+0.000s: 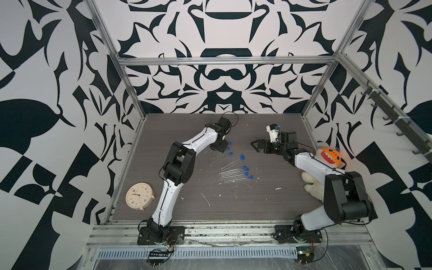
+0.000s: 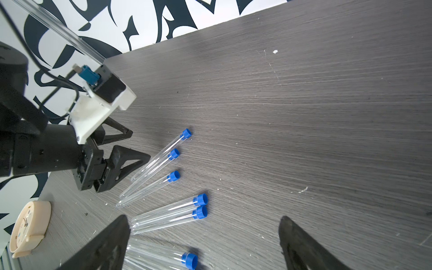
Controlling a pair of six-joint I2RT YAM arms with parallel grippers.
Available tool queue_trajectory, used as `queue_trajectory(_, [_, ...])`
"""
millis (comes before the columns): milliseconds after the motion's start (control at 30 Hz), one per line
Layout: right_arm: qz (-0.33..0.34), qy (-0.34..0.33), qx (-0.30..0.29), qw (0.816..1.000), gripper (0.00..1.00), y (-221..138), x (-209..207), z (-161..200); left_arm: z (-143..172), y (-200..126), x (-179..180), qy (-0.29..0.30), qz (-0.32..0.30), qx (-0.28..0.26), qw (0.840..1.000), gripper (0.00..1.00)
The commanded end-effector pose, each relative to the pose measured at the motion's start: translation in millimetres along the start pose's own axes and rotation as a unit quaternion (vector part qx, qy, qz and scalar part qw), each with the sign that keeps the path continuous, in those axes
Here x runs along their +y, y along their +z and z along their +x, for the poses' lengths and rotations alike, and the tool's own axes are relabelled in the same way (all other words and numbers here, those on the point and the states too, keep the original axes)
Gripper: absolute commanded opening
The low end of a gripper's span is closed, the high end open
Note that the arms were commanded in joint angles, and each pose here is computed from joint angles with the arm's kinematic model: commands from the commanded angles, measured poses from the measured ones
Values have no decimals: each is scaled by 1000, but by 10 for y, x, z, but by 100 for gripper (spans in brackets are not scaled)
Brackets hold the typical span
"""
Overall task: Remove stoppers from test tubes
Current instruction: Pick up the test tube at the center of the board.
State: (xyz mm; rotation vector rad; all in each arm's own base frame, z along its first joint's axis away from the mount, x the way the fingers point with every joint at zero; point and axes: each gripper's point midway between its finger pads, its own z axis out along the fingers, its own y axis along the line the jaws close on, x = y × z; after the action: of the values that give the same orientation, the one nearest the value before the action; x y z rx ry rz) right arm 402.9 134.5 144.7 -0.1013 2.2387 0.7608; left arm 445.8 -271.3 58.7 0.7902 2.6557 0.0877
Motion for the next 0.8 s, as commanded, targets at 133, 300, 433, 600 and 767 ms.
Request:
queue_trajectory(133, [-6, -26, -29, 999, 99, -95, 87, -129, 71, 131, -79, 14, 0, 18, 1000, 72])
queue_trajectory(300, [-5, -29, -30, 999, 99, -105, 90, -132, 79, 145, -135, 19, 2, 20, 1000, 72])
queue_trajectory(433, [-4, -30, -33, 999, 99, -113, 89, -141, 23, 162, -175, 22, 4, 8, 1000, 72])
queue_trajectory(600, [-1, -31, -34, 999, 99, -119, 82, -142, 38, 193, -213, 31, 4, 10, 999, 68])
queue_trajectory(767, [-1, -32, -37, 999, 99, -133, 91, -157, 61, 221, -238, 39, 2, 13, 999, 65])
